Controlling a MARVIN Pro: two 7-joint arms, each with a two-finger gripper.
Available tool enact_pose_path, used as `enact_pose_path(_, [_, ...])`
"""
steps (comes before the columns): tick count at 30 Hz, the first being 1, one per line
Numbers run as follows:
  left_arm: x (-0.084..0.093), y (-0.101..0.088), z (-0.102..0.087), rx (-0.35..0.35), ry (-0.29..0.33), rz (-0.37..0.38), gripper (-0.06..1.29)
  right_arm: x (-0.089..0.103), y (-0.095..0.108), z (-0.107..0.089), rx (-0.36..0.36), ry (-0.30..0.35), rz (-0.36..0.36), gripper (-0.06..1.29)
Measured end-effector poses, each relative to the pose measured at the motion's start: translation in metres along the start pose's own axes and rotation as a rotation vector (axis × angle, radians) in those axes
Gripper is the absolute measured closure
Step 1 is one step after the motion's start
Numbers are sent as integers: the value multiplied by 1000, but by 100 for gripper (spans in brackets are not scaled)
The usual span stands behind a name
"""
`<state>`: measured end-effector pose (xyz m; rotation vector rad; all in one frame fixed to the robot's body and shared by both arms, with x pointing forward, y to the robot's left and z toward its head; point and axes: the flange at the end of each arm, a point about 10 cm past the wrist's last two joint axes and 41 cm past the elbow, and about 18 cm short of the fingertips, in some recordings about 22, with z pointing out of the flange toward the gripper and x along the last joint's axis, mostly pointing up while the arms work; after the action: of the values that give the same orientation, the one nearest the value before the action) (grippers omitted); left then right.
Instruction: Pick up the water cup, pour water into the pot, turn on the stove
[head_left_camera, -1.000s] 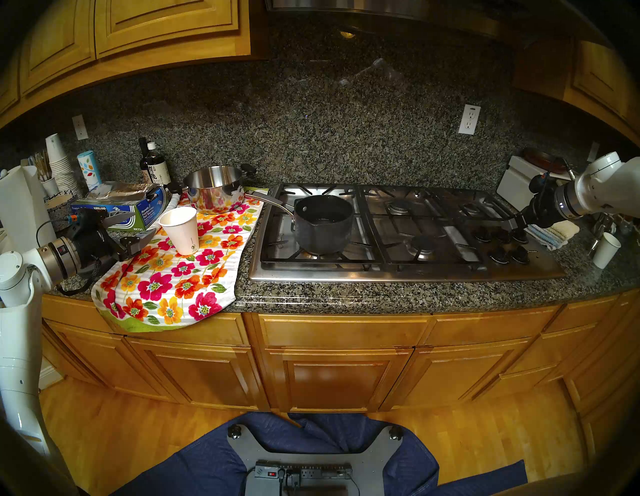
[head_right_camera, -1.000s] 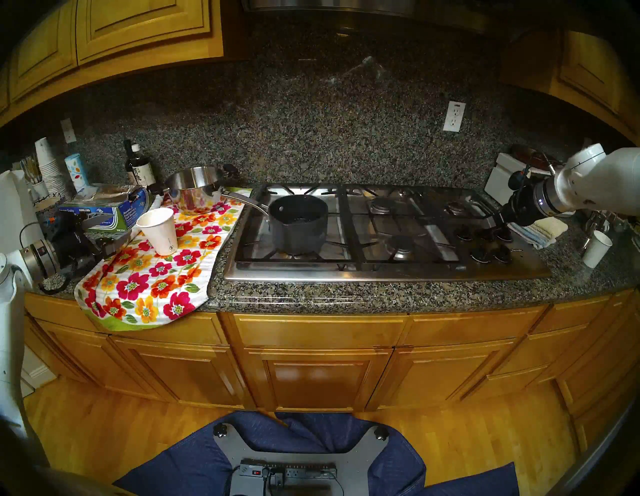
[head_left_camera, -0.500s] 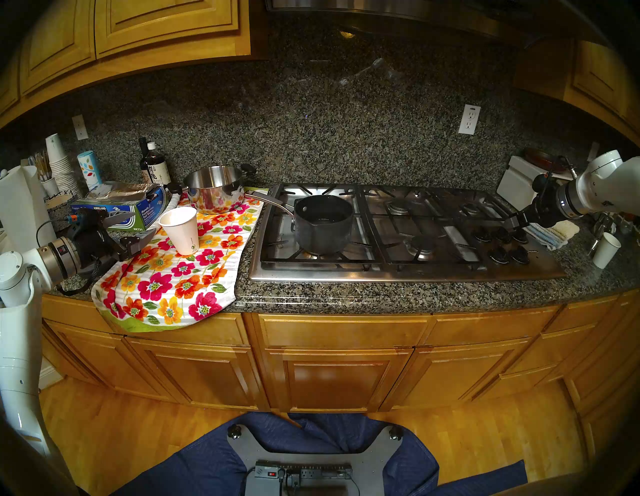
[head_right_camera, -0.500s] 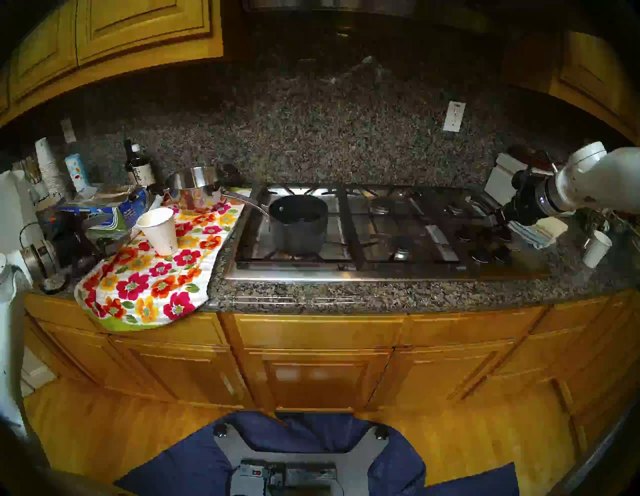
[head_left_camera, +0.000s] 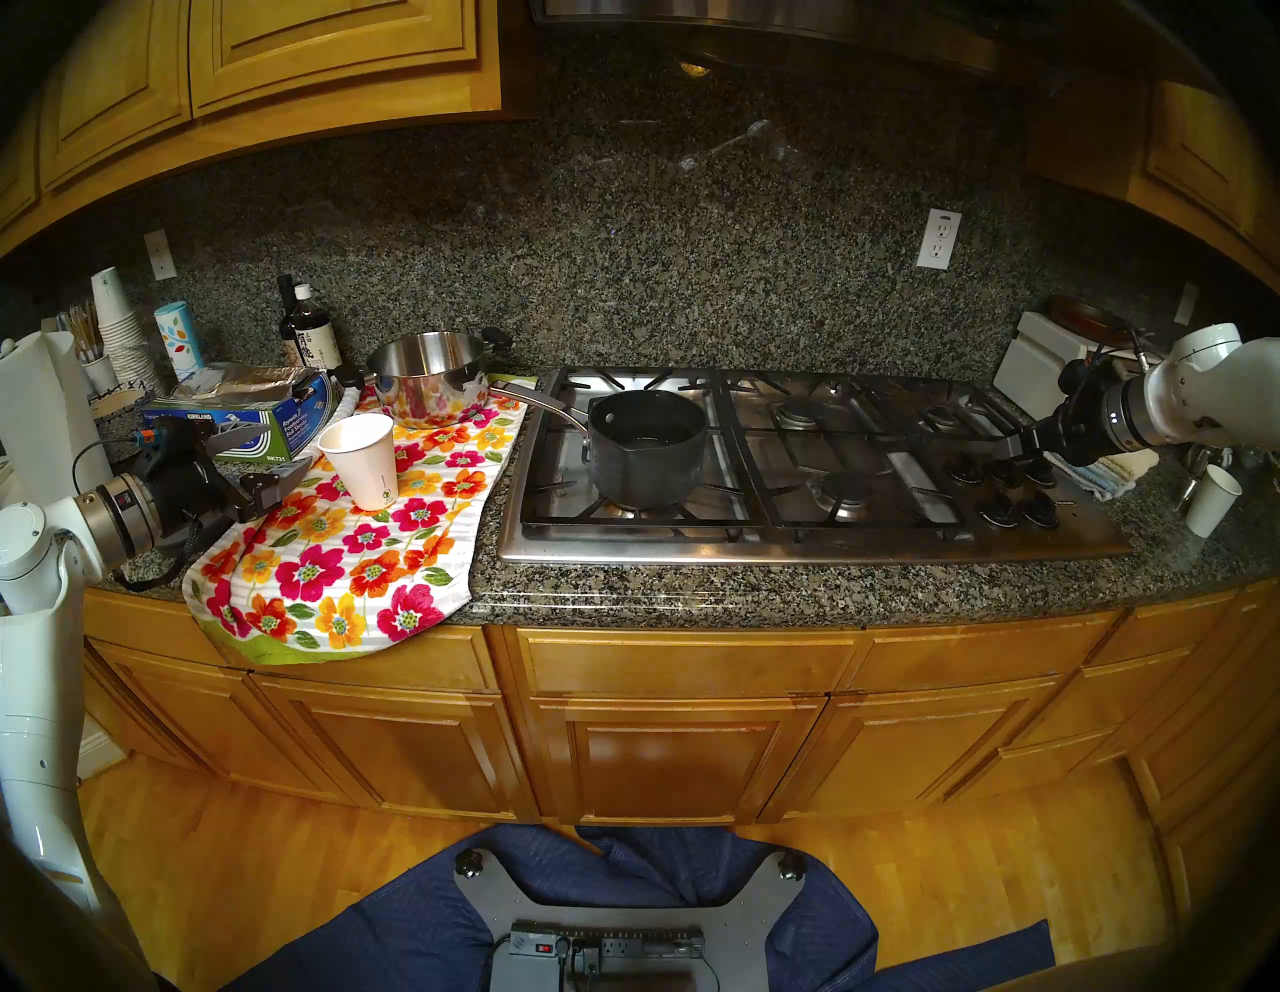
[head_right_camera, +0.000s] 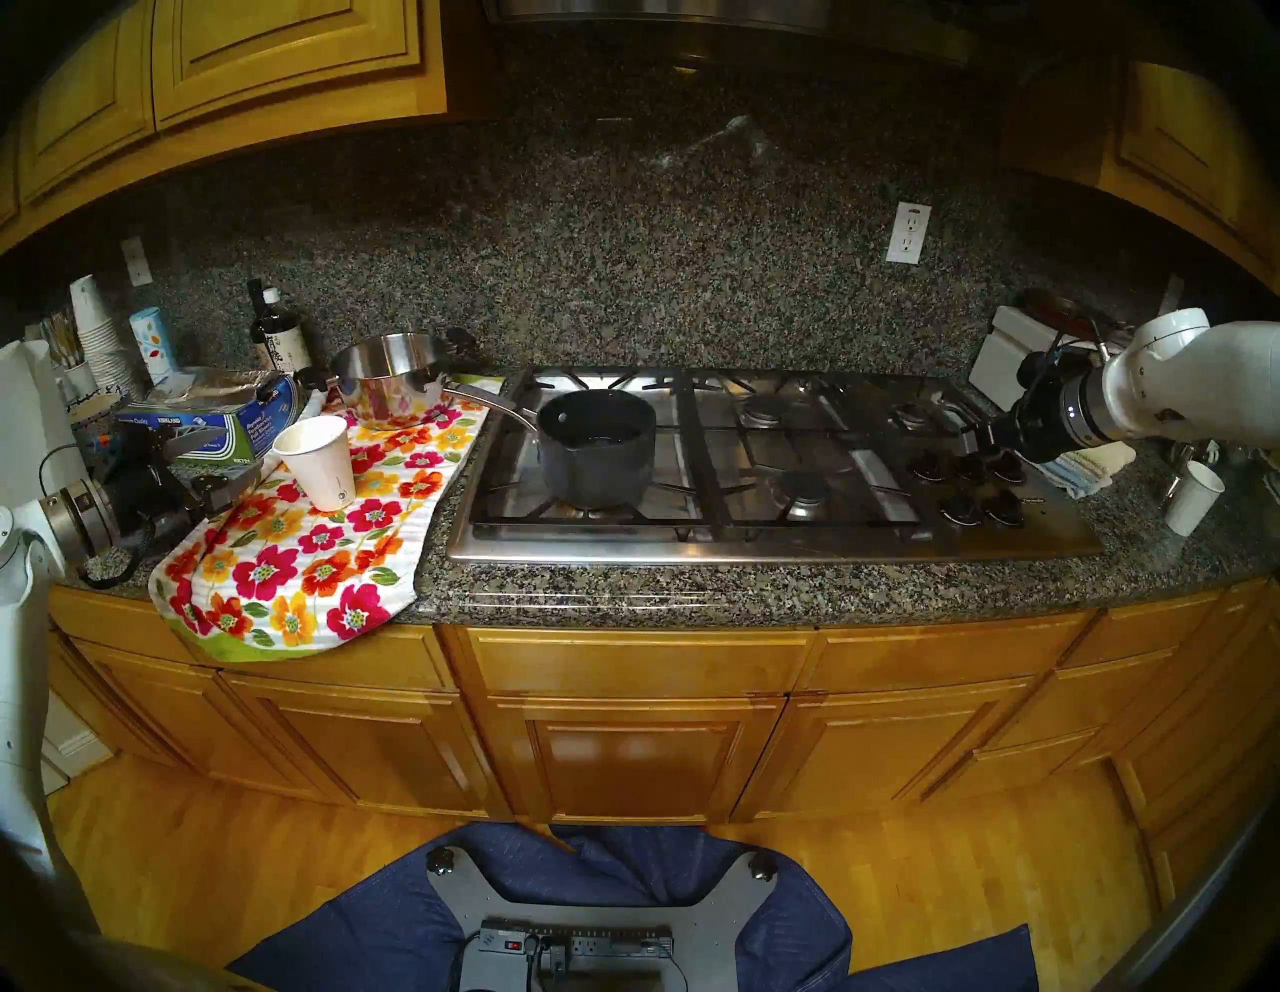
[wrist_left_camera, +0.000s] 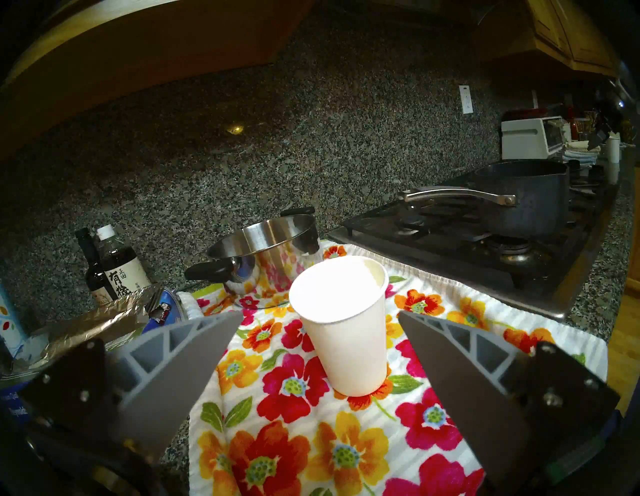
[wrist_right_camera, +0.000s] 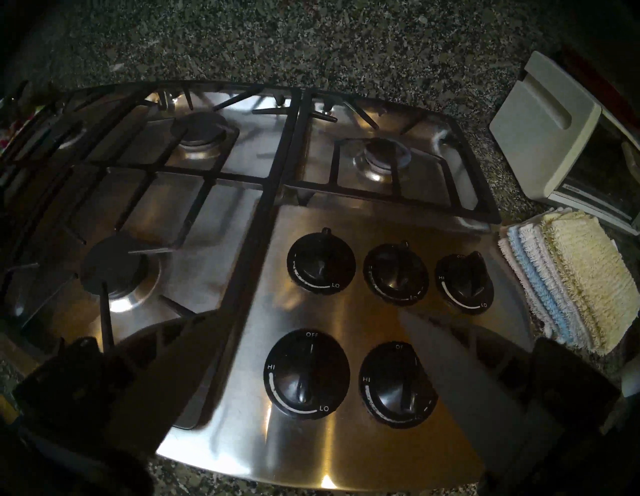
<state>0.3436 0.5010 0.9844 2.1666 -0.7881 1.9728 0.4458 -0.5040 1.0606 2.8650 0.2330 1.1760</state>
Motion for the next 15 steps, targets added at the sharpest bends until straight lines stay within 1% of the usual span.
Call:
enact_pose_path(7, [0, 0, 0, 0, 0, 0, 2, -13, -5, 12, -31, -19, -19, 0])
enact_pose_path(15, [0, 0, 0, 0, 0, 0, 2, -18, -3, 16, -56, -21, -29, 0])
